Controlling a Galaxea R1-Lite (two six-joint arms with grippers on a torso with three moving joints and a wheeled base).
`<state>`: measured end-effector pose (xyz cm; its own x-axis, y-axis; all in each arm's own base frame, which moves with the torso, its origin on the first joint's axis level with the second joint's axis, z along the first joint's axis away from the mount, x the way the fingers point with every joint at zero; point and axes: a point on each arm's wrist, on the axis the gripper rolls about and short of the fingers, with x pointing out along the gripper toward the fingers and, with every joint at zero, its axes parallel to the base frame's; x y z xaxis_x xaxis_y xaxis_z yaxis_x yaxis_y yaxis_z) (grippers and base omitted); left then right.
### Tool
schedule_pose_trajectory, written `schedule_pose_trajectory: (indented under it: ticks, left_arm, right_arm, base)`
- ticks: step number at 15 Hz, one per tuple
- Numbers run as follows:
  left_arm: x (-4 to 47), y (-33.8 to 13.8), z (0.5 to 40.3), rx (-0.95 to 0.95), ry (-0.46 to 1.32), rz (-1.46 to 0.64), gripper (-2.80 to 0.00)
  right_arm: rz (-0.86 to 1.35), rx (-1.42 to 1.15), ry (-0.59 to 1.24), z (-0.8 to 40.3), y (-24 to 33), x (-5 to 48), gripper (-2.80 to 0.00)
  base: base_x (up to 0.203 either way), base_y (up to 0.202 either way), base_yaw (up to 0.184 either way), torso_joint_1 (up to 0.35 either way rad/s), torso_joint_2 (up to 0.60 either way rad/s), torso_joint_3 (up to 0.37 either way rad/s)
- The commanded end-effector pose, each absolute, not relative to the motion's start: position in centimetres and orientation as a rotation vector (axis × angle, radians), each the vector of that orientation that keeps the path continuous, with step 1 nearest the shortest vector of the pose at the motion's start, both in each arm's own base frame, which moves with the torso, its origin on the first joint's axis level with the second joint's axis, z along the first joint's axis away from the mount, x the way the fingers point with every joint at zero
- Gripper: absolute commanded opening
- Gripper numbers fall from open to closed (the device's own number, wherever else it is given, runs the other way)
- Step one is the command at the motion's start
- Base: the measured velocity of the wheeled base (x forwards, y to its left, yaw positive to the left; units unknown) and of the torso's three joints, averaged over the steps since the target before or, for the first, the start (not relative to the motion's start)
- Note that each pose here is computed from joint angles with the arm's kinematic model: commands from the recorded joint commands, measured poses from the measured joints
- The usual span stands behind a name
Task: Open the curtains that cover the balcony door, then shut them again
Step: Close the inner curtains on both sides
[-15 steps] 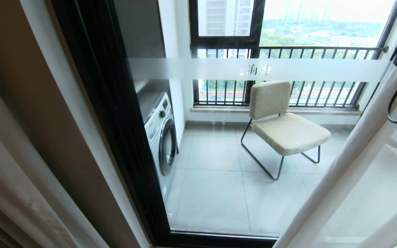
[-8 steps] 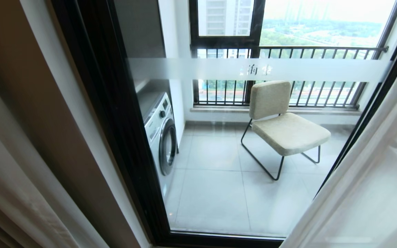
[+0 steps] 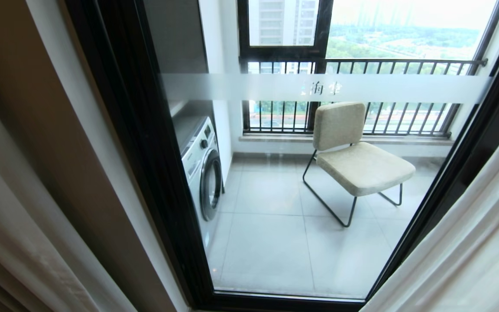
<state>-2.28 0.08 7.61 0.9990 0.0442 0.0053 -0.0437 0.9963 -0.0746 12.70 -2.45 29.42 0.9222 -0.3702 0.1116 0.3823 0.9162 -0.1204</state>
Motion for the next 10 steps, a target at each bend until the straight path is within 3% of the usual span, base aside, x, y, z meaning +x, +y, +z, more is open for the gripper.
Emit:
schedule_pose_trajectory:
  ticks: [1,8,9,10]
  left_arm:
    - [-2.3,0.1,7.6,-0.075,-0.008,0.046,-2.8]
    - [-2.3,0.1,7.6,-0.075,-0.007,0.045,-2.8]
    - [-2.3,0.1,7.6,-0.076,-0.008,0.046,-2.8]
    - [-2.3,0.1,7.6,-0.075,-0.008,0.044,-2.8]
  right_arm:
    - [-0.391,-0.134,-0.143,27.4,-1.7,7.9,0.0]
    - [-0.316,-0.129,-0.168,23.6,-0.8,3.8,0.0]
    - [-0.301,-0.127,-0.176,23.5,-0.8,3.7,-2.8]
    - [-0.283,-0.124,-0.186,23.6,-0.7,3.7,-2.8]
  base:
    - [0.0,0.0,0.0,0.0,0.0,0.0]
    - [0.0,0.0,0.0,0.0,0.0,0.0]
    - [0.0,0.0,0.0,0.0,0.0,0.0]
    - [0.0,0.0,0.0,0.0,0.0,0.0]
